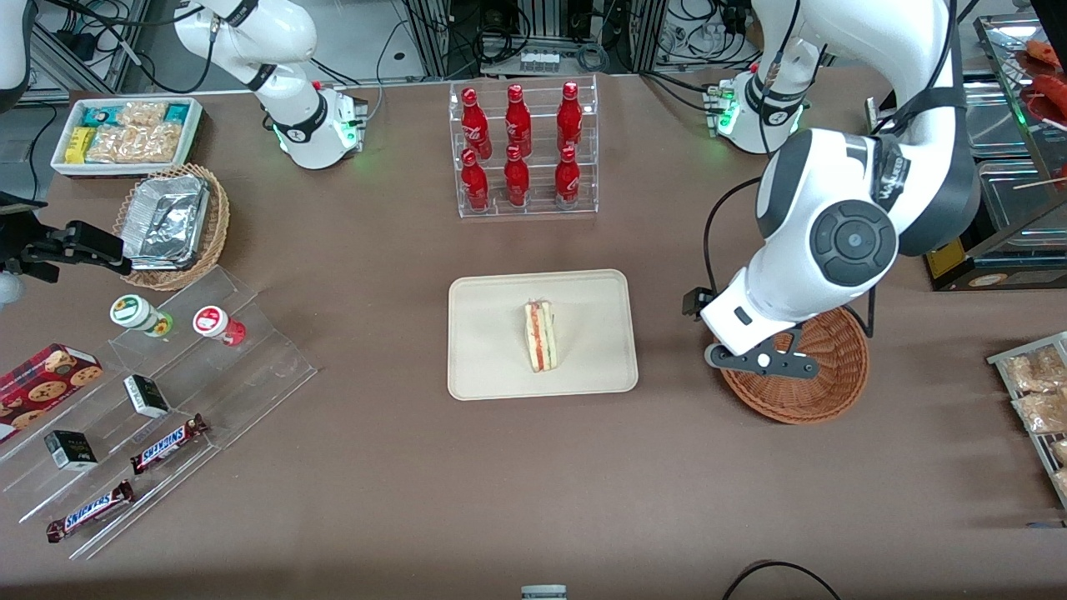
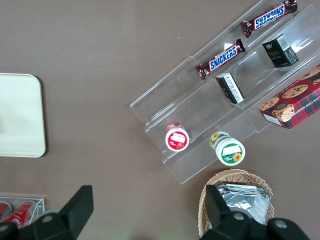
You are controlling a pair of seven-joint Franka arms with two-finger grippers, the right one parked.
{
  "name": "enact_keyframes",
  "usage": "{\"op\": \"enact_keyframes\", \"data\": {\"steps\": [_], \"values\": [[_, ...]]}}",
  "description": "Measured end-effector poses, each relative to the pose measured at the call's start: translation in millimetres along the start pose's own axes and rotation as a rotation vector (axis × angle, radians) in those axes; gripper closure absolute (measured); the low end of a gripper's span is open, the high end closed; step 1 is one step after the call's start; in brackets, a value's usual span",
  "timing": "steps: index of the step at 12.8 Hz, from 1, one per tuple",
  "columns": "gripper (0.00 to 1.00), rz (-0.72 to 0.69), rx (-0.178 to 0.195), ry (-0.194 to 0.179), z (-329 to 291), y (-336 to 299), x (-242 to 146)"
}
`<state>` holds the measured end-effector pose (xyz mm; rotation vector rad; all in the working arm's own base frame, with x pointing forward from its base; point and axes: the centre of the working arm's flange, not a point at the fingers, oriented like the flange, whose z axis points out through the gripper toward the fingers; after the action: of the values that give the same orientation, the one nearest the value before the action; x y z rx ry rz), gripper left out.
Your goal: Place sandwich from basket to tray
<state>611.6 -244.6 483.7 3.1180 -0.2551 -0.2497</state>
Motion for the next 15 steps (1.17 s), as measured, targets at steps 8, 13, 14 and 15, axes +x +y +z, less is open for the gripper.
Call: {"op": "enact_keyframes", "data": {"steps": [8,13,14,15], "values": [[0.0,-0.074,-0.061,-0.003,-52,-67,-36],[0.0,-0.059,-0.042,-0.007,-61,-100,-43],[0.0,-0.054,-0.043,-0.006,-64,-104,-46],[0.0,-0.054,-0.047,-0.002,-68,-110,-50]]}}
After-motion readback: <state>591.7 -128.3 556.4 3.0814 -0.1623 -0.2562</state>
